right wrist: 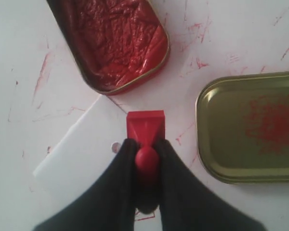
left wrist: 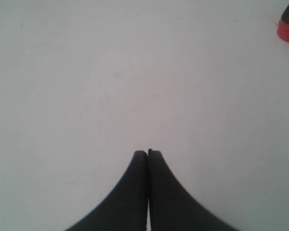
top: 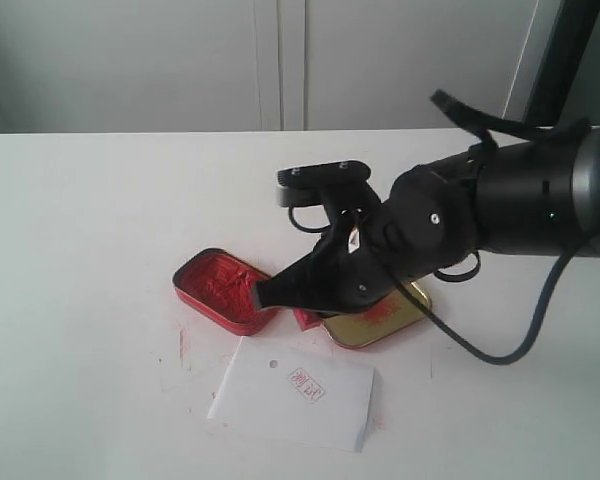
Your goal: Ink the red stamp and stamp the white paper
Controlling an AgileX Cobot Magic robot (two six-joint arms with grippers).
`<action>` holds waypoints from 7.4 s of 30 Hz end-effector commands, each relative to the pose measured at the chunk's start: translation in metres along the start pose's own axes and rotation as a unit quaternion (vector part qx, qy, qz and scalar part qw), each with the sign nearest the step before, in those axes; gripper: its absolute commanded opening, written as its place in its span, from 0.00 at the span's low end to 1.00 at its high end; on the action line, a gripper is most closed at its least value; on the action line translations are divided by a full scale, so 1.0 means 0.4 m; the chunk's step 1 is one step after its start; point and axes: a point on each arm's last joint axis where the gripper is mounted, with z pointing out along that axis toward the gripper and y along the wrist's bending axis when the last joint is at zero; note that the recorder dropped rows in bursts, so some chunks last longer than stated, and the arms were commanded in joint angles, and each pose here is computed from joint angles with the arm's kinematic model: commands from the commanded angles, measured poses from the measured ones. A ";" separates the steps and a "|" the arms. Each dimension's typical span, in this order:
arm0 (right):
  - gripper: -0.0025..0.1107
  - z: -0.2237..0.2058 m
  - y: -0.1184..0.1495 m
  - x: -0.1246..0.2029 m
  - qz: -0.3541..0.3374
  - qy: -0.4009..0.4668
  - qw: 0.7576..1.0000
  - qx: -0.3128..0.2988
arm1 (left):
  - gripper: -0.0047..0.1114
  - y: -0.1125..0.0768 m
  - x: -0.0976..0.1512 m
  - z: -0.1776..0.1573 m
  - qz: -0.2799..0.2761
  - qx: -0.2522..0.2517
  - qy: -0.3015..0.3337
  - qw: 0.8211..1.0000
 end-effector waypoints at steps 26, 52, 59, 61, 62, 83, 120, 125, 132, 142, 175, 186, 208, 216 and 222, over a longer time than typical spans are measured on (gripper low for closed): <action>0.02 0.112 -0.252 -0.181 0.183 0.010 0.959 -0.215 | 0.04 -0.002 0.005 0.002 -0.001 0.005 0.001 1.000; 0.03 0.296 -0.328 -0.153 0.274 0.024 0.936 -0.222 | 0.04 -0.002 0.005 0.002 -0.001 0.005 0.001 1.000; 0.19 0.296 -0.328 -0.152 0.277 0.025 0.934 -0.222 | 0.04 -0.002 0.005 0.002 -0.001 0.005 0.001 1.000; 0.22 0.294 -0.327 -0.153 0.281 0.026 0.933 -0.223 | 0.04 -0.002 0.005 0.002 -0.001 0.005 0.001 1.000; 0.24 0.294 -0.327 -0.153 0.282 0.026 0.933 -0.223 | 0.04 -0.002 0.005 0.002 -0.001 0.005 0.001 1.000; 0.33 0.224 -0.350 -0.190 0.302 0.005 0.943 -0.140 | 0.04 -0.002 0.005 0.002 -0.001 0.005 0.001 1.000; 0.02 0.071 -0.374 -0.177 0.156 0.091 0.984 0.010 | 0.04 -0.002 0.005 0.002 -0.001 0.005 0.001 1.000; 0.02 0.031 -0.374 -0.167 0.142 0.125 0.981 0.037 | 0.04 -0.002 0.005 0.002 -0.001 0.005 0.001 1.000; 0.02 0.004 -0.435 -0.138 0.169 0.169 0.970 0.045 | 0.04 -0.002 0.005 0.002 -0.001 0.005 0.001 1.000; 0.02 -0.066 -0.556 -0.048 0.192 0.186 0.957 0.111 | 0.04 -0.002 0.005 0.002 -0.001 0.005 0.001 1.000; 0.02 -0.370 -0.413 0.116 0.129 -0.004 0.973 0.193 | 0.04 -0.002 0.005 0.002 -0.001 0.005 0.001 1.000; 0.02 -0.480 -0.335 0.194 0.103 -0.118 0.964 0.214 | 0.04 -0.002 0.005 0.002 -0.001 0.005 0.001 1.000; 0.02 -0.596 -0.201 0.422 0.048 -0.298 0.922 0.241 | 0.04 -0.002 0.005 0.002 -0.001 0.005 0.001 1.000; 0.02 -0.580 -0.205 0.438 0.039 -0.338 0.907 0.248 | 0.04 -0.002 0.005 0.002 -0.001 0.005 0.001 1.000; 0.02 -0.583 -0.205 0.435 0.037 -0.348 0.903 0.249 | 0.04 -0.002 0.005 0.002 -0.001 0.005 0.001 1.000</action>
